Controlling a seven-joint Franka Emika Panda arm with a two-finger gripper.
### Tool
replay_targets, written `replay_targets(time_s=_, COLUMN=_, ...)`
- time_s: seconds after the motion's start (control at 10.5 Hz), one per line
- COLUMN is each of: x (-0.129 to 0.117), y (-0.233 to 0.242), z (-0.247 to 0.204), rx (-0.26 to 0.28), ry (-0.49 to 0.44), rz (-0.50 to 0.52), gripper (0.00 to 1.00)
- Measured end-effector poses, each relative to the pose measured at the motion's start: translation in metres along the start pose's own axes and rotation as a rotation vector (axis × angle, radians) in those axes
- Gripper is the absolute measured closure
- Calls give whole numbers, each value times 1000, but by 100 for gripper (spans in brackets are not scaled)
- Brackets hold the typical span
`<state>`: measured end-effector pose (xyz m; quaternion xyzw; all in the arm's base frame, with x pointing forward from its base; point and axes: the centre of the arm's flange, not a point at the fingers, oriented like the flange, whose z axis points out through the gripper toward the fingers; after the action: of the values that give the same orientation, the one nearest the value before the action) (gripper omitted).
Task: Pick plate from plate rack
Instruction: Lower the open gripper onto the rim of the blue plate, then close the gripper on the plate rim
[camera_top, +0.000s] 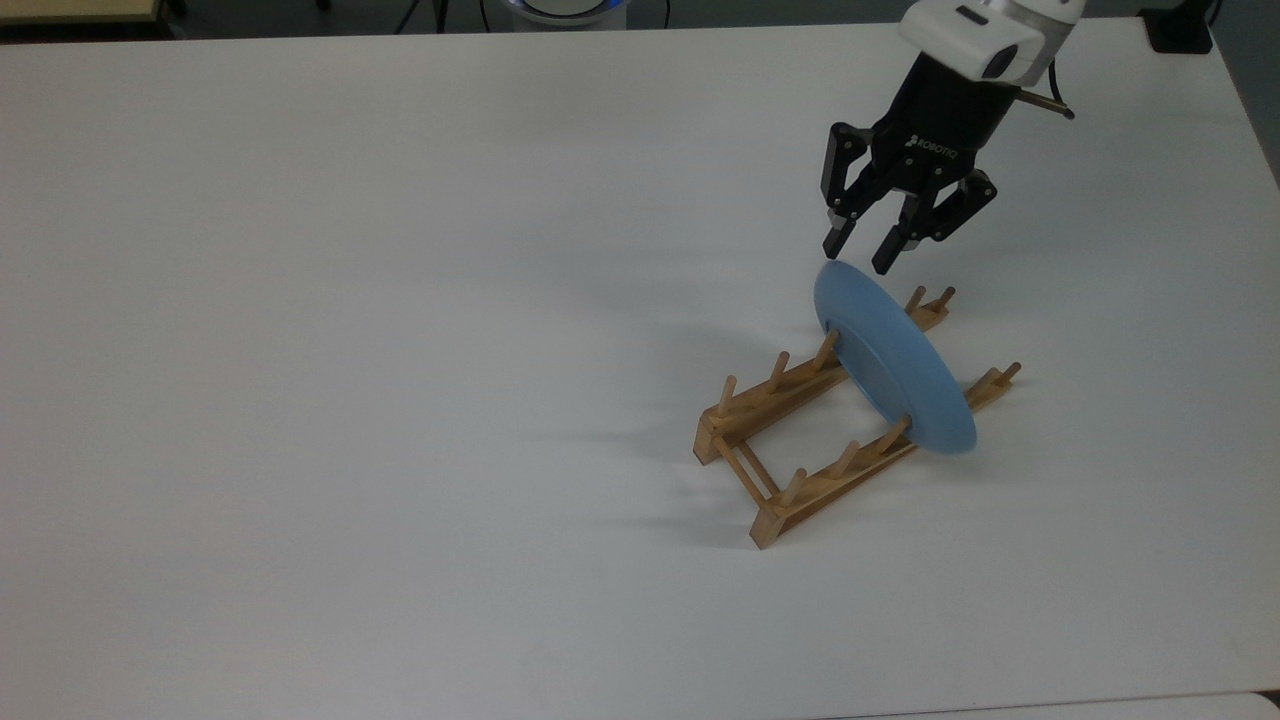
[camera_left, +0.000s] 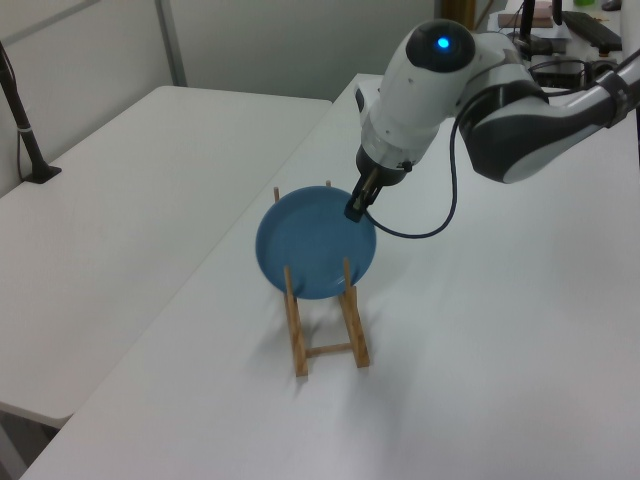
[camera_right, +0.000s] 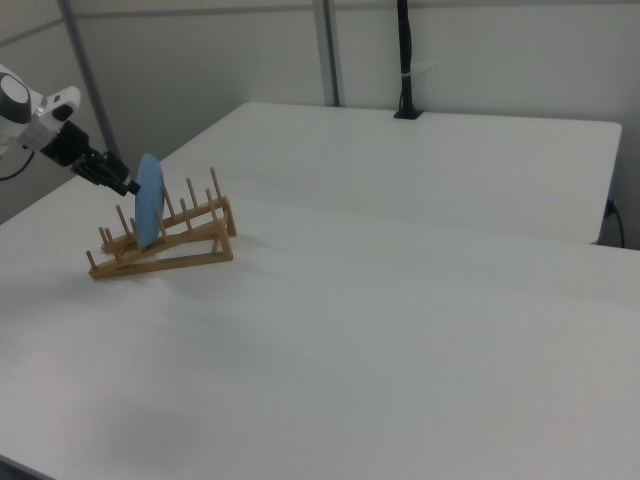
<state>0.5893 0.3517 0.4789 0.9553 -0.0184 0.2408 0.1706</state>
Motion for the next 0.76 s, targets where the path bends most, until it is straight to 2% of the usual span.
replay_targets(time_s=0.19, x=1, y=0, z=-1, rx=-26, ry=34, rz=19, gripper=53)
replay_targets(time_s=0.76, x=5, y=6, z=3, rx=-36, ry=33, rz=31, gripper=56)
